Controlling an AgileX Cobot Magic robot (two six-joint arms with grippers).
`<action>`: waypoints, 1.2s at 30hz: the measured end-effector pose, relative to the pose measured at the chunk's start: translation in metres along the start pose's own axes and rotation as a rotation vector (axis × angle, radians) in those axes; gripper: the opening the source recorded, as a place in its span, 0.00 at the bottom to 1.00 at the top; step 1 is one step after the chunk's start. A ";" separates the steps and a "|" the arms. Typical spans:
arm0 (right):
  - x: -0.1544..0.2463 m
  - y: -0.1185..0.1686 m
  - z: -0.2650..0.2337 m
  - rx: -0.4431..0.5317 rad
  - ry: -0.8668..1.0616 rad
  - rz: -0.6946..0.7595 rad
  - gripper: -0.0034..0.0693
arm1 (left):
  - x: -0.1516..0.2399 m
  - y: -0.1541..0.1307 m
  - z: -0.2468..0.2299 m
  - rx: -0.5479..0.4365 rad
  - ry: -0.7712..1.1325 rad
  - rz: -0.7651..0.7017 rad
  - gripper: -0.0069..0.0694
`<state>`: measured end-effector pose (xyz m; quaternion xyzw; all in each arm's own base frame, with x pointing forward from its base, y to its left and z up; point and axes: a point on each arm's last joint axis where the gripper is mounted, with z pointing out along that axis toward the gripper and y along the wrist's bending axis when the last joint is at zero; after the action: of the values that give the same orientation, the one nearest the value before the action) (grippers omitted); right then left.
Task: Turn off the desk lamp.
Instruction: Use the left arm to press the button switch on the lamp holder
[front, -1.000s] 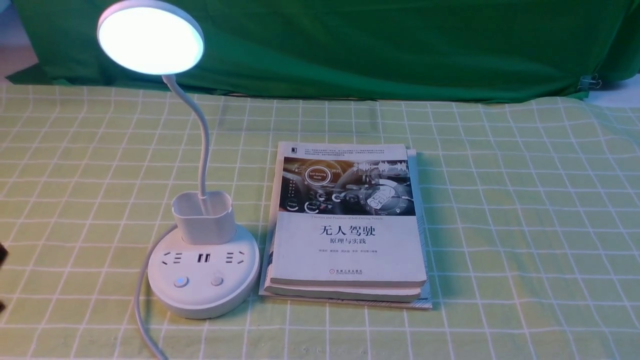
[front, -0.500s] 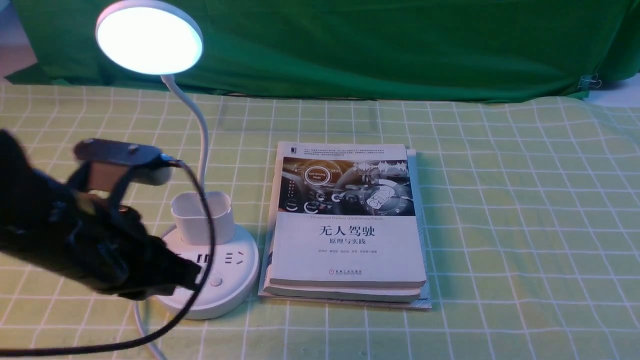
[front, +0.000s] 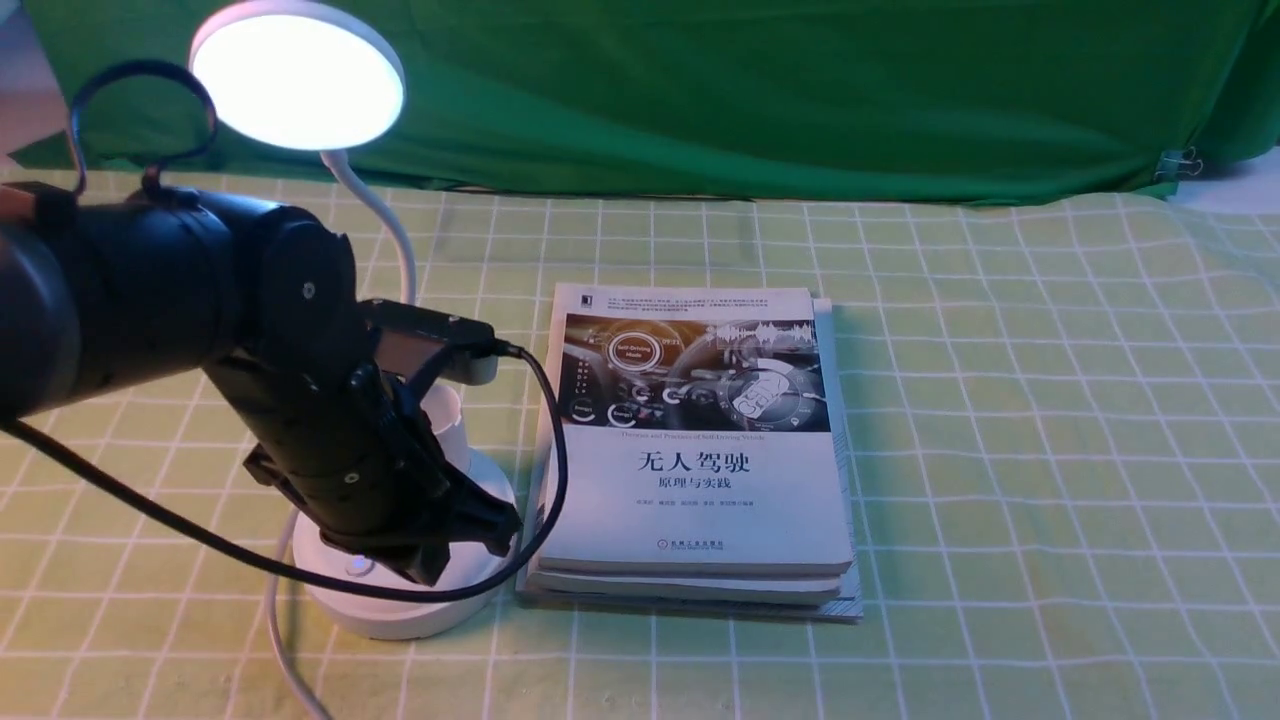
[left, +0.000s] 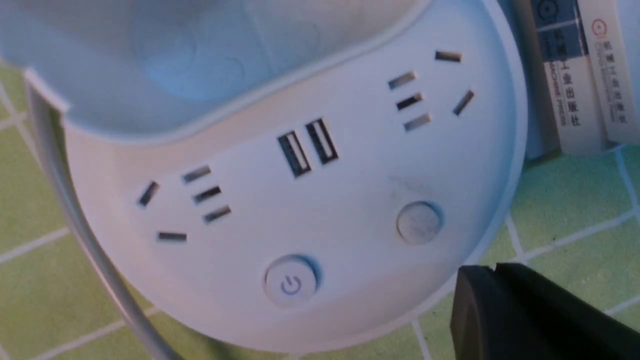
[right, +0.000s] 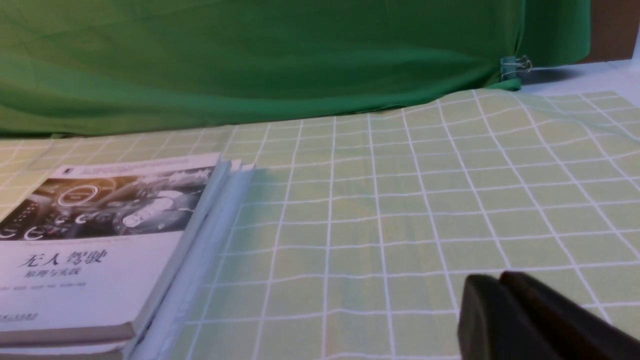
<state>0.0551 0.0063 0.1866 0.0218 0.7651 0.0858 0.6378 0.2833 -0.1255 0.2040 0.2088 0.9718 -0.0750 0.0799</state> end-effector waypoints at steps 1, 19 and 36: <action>0.000 0.000 0.000 0.000 0.000 -0.001 0.09 | 0.000 0.000 0.000 0.000 -0.002 0.000 0.10; 0.000 0.000 0.000 0.000 0.000 0.000 0.09 | -0.010 0.007 0.023 -0.028 0.009 0.010 0.10; 0.000 0.000 0.000 0.000 -0.002 0.000 0.09 | -0.007 0.004 -0.001 -0.036 -0.059 0.018 0.10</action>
<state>0.0551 0.0063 0.1868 0.0218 0.7644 0.0858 0.6386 0.2911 -0.1244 0.2061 0.2139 0.9682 -0.0629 0.1130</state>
